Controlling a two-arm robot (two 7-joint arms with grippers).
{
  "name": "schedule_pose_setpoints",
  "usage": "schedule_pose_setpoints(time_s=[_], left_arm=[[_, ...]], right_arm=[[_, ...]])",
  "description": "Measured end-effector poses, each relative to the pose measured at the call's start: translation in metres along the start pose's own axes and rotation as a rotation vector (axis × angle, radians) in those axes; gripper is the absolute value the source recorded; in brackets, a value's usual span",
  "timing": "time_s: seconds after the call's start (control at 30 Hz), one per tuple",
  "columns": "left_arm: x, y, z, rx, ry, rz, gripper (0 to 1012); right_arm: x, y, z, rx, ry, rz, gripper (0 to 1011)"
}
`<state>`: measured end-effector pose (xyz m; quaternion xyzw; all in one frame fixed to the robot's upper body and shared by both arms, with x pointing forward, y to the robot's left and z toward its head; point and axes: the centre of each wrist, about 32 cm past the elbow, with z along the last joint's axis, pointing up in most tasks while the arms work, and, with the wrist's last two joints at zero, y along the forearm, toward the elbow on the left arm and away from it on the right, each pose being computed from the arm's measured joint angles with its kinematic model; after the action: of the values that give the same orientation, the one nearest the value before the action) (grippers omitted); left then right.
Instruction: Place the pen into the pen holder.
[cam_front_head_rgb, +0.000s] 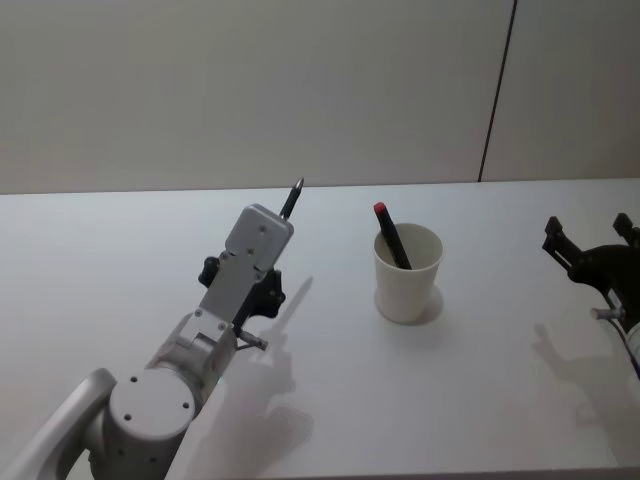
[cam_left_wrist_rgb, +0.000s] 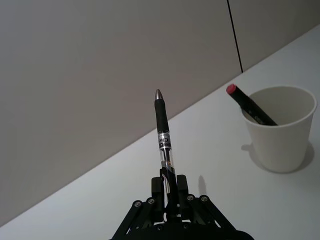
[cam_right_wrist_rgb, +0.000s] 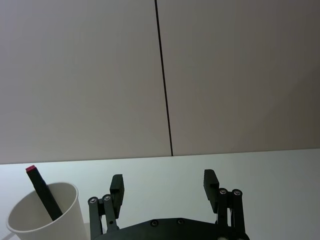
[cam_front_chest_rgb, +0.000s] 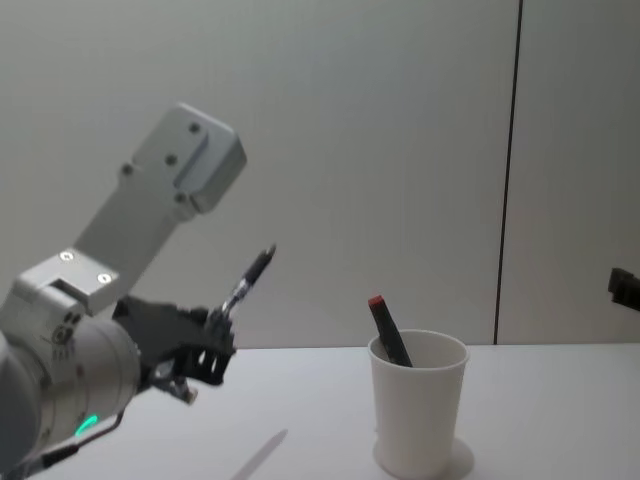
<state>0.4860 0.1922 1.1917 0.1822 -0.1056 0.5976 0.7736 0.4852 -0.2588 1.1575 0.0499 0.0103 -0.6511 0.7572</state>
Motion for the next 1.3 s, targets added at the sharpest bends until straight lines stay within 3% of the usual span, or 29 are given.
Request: schedule_pose_setpoints(time_s=[0.13,0.4,0.63,0.97,1.3], left_arm=[[0.0009,0.0014,-0.0002,-0.053,-0.005,0.008,184],[0.0038,0.0017,-0.0015,-0.209,-0.012,0.009,184],[0.0069,-0.0026,-0.0038,-0.345,-0.013,-0.019,183],[0.0111,-0.0166,-0.0056,-0.549,-0.012,-0.098,183],[0.0145,-0.0351,-0.0035,-0.696,-0.016,-0.206,184]], right_arm=[[0.000,0.000,0.000,0.000,0.000,0.000,1001],[0.000,0.000,0.000,0.000,0.000,0.000,1001],[0.000,0.000,0.000,0.000,0.000,0.000,1001],[0.000,0.000,0.000,0.000,0.000,0.000,1001],[0.000,0.000,0.000,0.000,0.000,0.000,1001]])
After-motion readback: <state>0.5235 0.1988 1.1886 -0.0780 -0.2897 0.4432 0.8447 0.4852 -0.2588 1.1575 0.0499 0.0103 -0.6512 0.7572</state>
